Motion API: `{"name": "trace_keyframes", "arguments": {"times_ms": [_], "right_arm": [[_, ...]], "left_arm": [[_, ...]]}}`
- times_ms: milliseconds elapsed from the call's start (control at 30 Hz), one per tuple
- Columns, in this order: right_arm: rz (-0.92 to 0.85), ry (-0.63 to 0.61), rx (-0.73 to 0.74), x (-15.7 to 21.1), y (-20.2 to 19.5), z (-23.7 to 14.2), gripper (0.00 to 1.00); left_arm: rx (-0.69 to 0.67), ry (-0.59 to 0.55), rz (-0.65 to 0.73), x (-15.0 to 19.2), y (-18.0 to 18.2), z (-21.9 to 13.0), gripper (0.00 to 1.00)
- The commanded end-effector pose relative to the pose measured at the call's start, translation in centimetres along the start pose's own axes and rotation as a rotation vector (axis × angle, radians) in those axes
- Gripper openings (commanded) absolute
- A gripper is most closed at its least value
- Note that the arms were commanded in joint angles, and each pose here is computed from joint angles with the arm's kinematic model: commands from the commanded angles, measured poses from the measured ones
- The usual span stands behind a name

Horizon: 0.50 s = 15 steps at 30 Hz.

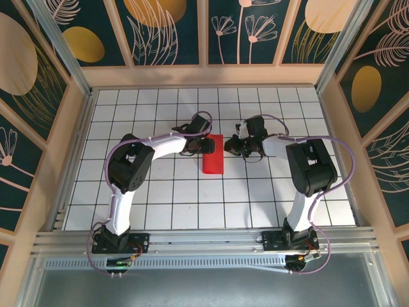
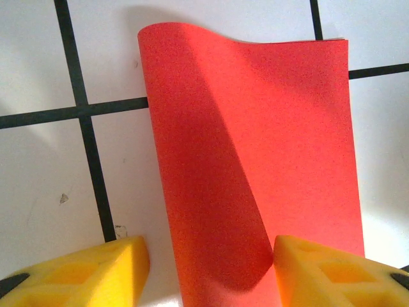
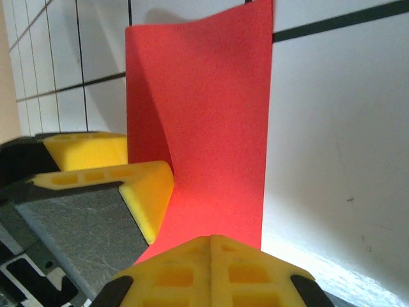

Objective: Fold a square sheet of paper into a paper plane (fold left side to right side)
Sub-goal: Hold the square sheet of paper at the center of the table.

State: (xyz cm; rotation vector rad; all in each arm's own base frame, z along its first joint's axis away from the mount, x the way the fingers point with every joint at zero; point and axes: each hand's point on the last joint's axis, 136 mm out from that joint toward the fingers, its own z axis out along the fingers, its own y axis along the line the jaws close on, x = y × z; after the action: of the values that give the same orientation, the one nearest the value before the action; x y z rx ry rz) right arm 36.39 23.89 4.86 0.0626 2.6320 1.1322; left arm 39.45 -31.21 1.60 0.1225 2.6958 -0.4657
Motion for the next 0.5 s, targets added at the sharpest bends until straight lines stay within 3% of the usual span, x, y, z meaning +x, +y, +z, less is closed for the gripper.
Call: {"name": "trace_keyframes", "arguments": {"times_ms": [0,300,467], "right_arm": [[-0.006,0.04,-0.042,0.6,1.0,1.2,0.0],[0.009,0.084,-0.042,1.4,0.7,3.0,0.0],[0.013,0.094,0.028,2.0,-0.8,3.2,0.0]], "left_arm": [[-0.102,0.19,0.006,6.2,3.4,3.7,0.56],[-0.101,0.192,0.004,6.2,3.4,3.8,0.56],[-0.102,0.193,0.0,6.2,3.4,3.7,0.56]]}}
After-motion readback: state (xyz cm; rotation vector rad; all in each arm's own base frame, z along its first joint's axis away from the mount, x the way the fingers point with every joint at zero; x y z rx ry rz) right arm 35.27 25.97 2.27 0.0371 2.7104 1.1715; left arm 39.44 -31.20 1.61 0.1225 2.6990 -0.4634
